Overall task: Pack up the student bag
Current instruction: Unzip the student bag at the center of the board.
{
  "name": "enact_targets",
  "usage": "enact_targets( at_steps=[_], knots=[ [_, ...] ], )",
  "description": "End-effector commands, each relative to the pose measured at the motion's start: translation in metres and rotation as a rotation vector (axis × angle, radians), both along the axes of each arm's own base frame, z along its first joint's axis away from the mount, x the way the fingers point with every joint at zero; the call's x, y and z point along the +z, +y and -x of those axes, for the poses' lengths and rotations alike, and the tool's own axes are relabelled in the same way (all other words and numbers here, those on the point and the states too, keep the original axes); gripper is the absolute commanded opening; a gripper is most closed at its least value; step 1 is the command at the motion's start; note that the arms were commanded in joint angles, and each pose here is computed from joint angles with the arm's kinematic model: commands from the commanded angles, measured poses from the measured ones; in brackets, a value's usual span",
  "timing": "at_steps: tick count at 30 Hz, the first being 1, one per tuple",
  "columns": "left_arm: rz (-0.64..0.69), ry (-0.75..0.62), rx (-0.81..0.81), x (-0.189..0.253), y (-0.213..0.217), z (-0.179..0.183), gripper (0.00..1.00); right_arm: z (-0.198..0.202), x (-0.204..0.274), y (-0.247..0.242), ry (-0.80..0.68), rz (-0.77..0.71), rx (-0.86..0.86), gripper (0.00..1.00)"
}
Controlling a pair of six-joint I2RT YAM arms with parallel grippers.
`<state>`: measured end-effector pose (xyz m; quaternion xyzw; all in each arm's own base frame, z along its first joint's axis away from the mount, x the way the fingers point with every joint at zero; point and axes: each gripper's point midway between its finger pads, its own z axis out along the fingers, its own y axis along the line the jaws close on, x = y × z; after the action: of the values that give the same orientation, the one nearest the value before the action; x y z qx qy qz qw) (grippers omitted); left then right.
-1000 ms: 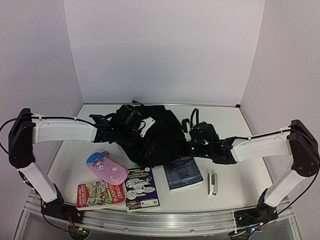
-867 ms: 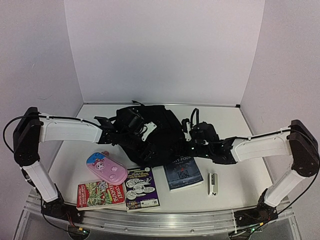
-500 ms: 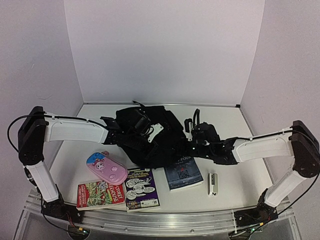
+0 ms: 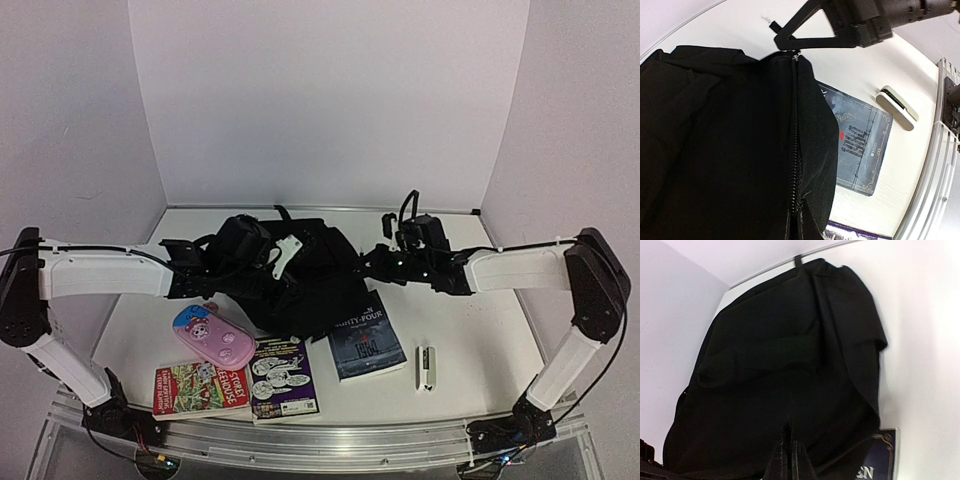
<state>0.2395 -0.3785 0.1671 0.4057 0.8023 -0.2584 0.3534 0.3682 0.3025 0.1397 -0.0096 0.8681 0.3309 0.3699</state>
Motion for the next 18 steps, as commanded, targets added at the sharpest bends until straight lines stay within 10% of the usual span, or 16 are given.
enact_targets(
  at_steps=[1, 8, 18],
  knots=[
    [-0.047, 0.087, 0.047, 0.002, 0.041, 0.026, 0.0, -0.063, -0.036, -0.078, 0.006, 0.192, -0.222, 0.0],
    [-0.015, 0.136, 0.055, 0.013, 0.038, 0.031, 0.11, -0.042, -0.004, -0.032, -0.037, 0.028, 0.04, 0.0],
    [0.139, 0.125, -0.046, 0.052, -0.037, 0.003, 0.63, 0.025, 0.022, -0.006, -0.085, -0.023, 0.186, 0.0]
  ],
)
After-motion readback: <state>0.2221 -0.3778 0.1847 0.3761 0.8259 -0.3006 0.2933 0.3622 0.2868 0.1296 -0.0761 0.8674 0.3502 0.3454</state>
